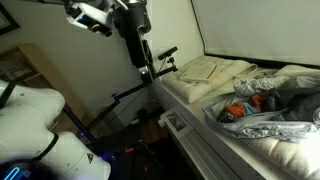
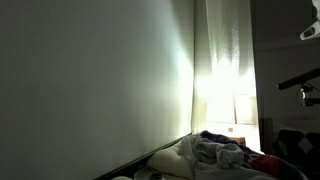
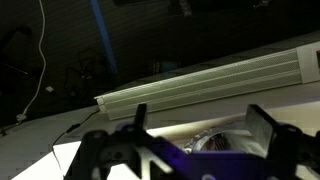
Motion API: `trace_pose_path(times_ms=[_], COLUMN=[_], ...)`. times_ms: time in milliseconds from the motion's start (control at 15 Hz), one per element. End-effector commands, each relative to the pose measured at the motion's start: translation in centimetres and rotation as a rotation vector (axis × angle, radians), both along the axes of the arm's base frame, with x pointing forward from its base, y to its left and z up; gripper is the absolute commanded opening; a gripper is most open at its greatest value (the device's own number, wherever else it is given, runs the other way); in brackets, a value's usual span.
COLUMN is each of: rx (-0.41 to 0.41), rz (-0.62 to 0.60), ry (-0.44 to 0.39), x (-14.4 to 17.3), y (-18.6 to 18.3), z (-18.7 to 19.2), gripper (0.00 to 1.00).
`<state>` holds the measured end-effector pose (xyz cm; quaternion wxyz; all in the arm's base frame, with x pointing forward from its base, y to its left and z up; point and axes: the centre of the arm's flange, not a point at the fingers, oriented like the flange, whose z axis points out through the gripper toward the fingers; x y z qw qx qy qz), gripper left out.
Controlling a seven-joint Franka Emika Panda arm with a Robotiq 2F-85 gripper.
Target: Close the bag
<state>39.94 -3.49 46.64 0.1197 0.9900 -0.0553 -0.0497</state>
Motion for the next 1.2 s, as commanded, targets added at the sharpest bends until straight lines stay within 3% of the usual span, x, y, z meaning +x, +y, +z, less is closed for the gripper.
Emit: trace_pose_path(times_ms=[0,400,867,1133], rx=[0.001,0.018,0.009,0.024], rz=[0.014,0.044,0.052,0.035], ry=[-0.002,-0.01,0.048,0.032], x=[1.7,3.5,6.2,5.5], y=[-1.4,-3.5,-3.8,-3.4], z=[4.2,9.4,13.3,12.8], gripper=[1.0,1.0,1.0,1.0])
